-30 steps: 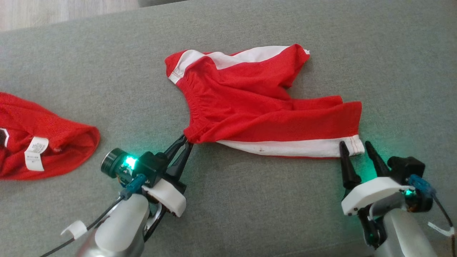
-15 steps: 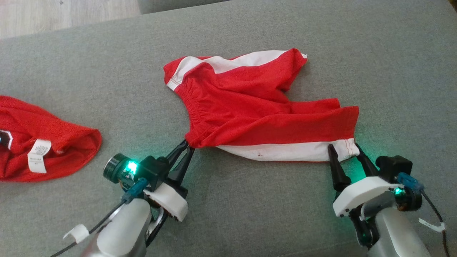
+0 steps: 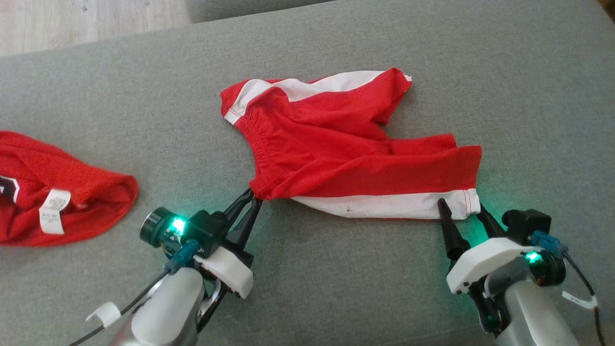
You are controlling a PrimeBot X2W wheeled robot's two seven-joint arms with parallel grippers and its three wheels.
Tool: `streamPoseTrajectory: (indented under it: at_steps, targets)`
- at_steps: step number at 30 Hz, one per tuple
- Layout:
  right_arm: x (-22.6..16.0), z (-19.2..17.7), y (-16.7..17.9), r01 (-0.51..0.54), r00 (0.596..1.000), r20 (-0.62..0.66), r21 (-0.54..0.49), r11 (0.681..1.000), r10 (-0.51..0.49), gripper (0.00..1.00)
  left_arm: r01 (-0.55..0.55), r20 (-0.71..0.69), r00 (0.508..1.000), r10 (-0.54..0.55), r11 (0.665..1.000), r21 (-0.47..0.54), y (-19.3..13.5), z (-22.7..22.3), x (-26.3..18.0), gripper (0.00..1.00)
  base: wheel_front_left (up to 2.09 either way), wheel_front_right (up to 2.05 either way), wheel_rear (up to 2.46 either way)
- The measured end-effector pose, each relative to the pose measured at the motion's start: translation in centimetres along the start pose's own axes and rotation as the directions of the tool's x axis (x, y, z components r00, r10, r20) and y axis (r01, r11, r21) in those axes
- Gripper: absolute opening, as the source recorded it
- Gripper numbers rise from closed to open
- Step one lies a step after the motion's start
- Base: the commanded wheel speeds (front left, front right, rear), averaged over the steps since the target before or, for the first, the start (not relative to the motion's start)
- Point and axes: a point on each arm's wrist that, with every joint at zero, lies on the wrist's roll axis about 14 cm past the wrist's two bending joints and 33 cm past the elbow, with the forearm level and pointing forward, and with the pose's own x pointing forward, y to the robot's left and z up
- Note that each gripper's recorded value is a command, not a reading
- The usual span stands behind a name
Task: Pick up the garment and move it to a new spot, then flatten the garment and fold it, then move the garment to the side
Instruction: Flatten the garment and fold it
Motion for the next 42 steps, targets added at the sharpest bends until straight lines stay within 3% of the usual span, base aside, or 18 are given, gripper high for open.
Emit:
streamPoseTrajectory:
  at_steps: [10,11,12,13,19,28,33,34,38,42]
  targets:
    - [0.1,0.7,0.9,-0.027,0.999,0.024,-0.003,1.0,0.027,1.0,-0.007,0.004,1.0,0.007,1.0,0.005,0.2,0.2,-0.2,0.0,0.0,0.0,0.0]
    - [0.1,0.8,1.0,-0.029,0.999,0.03,-0.004,1.0,0.029,0.67,-0.009,0.005,1.0,0.009,1.0,0.005,0.2,0.2,-0.3,0.0,0.0,0.0,0.0]
    - [0.1,0.9,1.0,-0.031,0.999,0.034,-0.005,0.999,0.031,0.22,-0.011,0.005,1.0,0.011,1.0,0.006,0.2,0.3,-0.4,0.0,0.0,0.0,0.0]
    - [0.1,1.0,1.1,-0.033,0.999,0.038,-0.008,0.999,0.034,0.0,-0.013,0.005,1.0,0.013,1.0,0.007,0.3,0.3,-0.4,0.0,0.0,0.0,0.0]
    - [-0.1,4.1,2.2,-0.061,0.982,0.178,-0.031,0.998,0.066,0.0,-0.025,0.015,1.0,0.025,1.0,0.016,0.4,0.8,-1.0,0.0,0.0,0.0,0.0]
    - [-2.1,11.5,4.9,-0.111,0.881,0.447,-0.126,0.986,0.157,0.0,-0.061,0.065,0.996,0.06,0.998,0.012,0.9,2.4,-2.3,0.0,0.0,0.0,0.0]
    - [-4.2,16.1,6.1,-0.12,0.791,0.576,-0.185,0.975,0.206,0.0,-0.091,0.127,0.988,0.082,0.994,0.066,2.3,4.9,-3.4,0.0,0.0,0.0,0.0]
    - [-5.1,18.2,6.5,-0.117,0.748,0.623,-0.217,0.969,0.229,0.0,-0.096,0.144,0.986,0.082,0.991,0.092,2.6,6.1,-3.9,0.0,0.0,0.0,0.0]
    - [-7.4,22.7,7.8,-0.109,0.647,0.706,-0.287,0.952,0.287,0.0,-0.112,0.19,0.979,0.08,0.98,0.167,3.6,10.2,-4.7,0.0,0.0,0.0,0.0]
    - [-9.5,25.9,8.9,-0.096,0.577,0.748,-0.336,0.937,0.328,0.0,-0.15,0.248,0.964,0.091,0.961,0.232,4.8,15.3,-6.0,0.0,0.0,0.0,0.0]
